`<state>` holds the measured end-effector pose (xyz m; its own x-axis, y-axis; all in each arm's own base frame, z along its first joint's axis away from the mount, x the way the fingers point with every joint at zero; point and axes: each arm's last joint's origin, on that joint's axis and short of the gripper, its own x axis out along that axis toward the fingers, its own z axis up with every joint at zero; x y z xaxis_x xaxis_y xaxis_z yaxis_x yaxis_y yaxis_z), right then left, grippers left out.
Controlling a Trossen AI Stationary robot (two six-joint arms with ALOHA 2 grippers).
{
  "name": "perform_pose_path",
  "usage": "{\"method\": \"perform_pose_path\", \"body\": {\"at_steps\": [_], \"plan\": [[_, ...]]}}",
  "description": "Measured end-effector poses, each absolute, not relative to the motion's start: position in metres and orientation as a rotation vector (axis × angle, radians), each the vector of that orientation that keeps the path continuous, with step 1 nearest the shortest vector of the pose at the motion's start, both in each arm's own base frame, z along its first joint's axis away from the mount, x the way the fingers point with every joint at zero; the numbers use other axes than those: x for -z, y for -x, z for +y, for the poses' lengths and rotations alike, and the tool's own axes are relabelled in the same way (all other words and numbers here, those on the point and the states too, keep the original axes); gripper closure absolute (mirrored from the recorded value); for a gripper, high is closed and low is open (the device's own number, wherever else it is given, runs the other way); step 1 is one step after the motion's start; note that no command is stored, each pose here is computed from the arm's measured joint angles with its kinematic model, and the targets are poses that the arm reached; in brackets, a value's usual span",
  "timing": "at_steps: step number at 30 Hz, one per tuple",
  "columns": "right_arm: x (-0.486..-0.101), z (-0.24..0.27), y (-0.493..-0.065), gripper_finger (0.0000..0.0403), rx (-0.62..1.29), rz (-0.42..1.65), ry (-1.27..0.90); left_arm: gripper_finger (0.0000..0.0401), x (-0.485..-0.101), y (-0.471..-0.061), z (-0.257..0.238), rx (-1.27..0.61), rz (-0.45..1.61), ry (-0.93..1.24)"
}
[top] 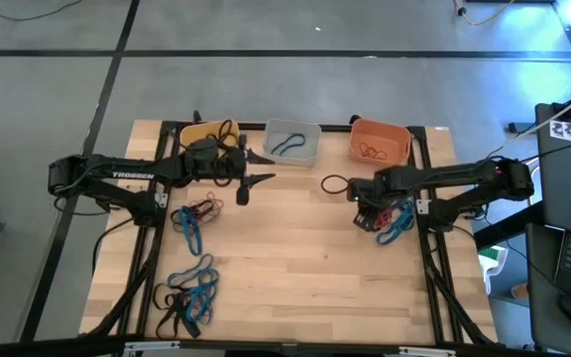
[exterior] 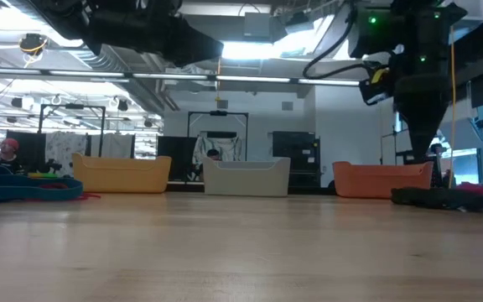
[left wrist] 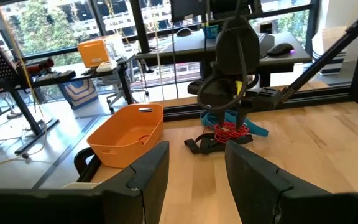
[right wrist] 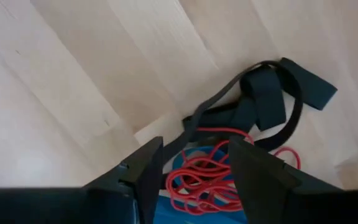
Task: Sort rubber bands into baskets
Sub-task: Put the black rubber band into the yellow bin
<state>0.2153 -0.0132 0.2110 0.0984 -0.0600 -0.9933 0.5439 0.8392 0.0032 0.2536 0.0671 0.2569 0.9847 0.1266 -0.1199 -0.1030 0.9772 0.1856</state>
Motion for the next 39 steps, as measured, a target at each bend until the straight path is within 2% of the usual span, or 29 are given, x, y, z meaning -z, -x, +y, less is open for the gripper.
{"method": "perform_pose_path", "body": {"at_steps": [7, 15, 28, 35, 39], "plan": [[-0.211, -0.002, -0.215, 0.022, 0.475, 1.404, -0.394, 0.0246, -0.257, -0.254, 0.064, -0.104, 0.131, -0.194], [-0.184, 0.004, -0.204, 0.022, 0.476, 1.445, -0.381, 0.0246, -0.257, -0.254, 0.064, -0.105, 0.132, -0.195], [-0.181, 0.003, -0.208, 0.022, 0.52, 1.373, -0.473, 0.0246, -0.257, -0.254, 0.064, -0.104, 0.132, -0.203], [-0.163, 0.003, -0.205, 0.022, 0.523, 1.317, -0.479, 0.0246, -0.257, -0.254, 0.064, -0.105, 0.131, -0.198], [-0.159, 0.002, -0.205, 0.0237, 0.54, 1.284, -0.461, 0.0246, -0.257, -0.254, 0.064, -0.104, 0.132, -0.202]]}}
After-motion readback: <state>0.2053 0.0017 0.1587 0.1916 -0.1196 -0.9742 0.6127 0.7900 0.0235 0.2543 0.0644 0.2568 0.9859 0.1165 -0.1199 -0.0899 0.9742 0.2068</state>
